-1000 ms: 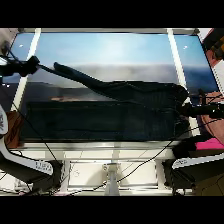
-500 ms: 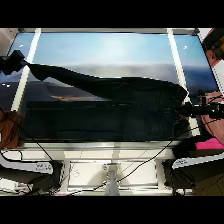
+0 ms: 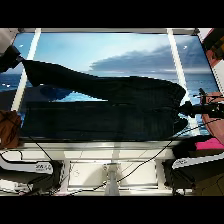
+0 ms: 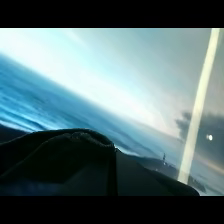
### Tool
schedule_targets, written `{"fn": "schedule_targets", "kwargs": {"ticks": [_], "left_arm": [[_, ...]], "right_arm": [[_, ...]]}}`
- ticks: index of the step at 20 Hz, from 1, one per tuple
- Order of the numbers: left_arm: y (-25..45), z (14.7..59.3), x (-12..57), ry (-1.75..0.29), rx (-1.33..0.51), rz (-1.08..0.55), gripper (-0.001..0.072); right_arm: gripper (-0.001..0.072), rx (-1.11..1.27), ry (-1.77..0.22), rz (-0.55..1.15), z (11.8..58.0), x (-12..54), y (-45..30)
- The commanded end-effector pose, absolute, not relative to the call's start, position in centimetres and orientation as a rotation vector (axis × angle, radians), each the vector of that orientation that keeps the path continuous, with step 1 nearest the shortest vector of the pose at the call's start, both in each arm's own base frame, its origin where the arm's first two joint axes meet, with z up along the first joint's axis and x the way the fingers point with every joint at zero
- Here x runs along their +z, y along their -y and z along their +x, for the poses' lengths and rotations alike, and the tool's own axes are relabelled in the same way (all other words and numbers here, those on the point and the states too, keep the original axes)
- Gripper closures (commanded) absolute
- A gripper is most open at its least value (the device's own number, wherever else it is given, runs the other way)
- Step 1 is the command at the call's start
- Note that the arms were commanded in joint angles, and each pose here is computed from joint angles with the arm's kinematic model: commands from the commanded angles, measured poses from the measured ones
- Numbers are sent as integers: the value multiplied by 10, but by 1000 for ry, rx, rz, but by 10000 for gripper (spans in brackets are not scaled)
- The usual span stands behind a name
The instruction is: Fold the clothes and pants, and hang the long-sleeved shirts on hangers.
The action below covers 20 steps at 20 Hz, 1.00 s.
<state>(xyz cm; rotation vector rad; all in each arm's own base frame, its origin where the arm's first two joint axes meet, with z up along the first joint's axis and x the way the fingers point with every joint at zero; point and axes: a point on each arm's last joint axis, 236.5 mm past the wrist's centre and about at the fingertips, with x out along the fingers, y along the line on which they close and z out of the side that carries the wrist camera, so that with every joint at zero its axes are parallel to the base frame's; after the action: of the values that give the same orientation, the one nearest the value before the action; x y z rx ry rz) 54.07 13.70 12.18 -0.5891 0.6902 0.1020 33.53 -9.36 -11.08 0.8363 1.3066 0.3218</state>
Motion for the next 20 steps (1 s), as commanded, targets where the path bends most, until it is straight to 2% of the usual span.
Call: {"fn": "schedule_targets", "kwargs": {"ticks": [1, 4, 6, 10, 11, 12, 13, 17, 20], "left_arm": [[-153, 578, 98, -596, 157, -594, 664], [-136, 605, 44, -628, 158, -599, 663], [-133, 626, 27, -572, 181, -586, 663], [-140, 653, 49, -383, 226, -541, 661], [-141, 654, 52, -367, 229, -537, 560], [-140, 654, 50, -375, 227, -537, 299], [-138, 652, 46, -394, 222, -540, -5], [-140, 633, 29, -524, 200, -573, 15], [-148, 593, -6, -741, 181, -637, 16]], "right_arm": [[677, 312, -1301, 832, 337, -112, 95], [678, 309, -1299, 830, 337, -112, 96], [677, 309, -1299, 830, 337, -112, 96], [678, 309, -1300, 830, 337, -112, 96], [678, 307, -1299, 829, 337, -113, 97], [677, 303, -1297, 827, 338, -113, 97], [677, 298, -1294, 825, 339, -114, 98], [677, 295, -1293, 823, 339, -114, 99], [678, 295, -1292, 819, 339, -114, 99]]}}
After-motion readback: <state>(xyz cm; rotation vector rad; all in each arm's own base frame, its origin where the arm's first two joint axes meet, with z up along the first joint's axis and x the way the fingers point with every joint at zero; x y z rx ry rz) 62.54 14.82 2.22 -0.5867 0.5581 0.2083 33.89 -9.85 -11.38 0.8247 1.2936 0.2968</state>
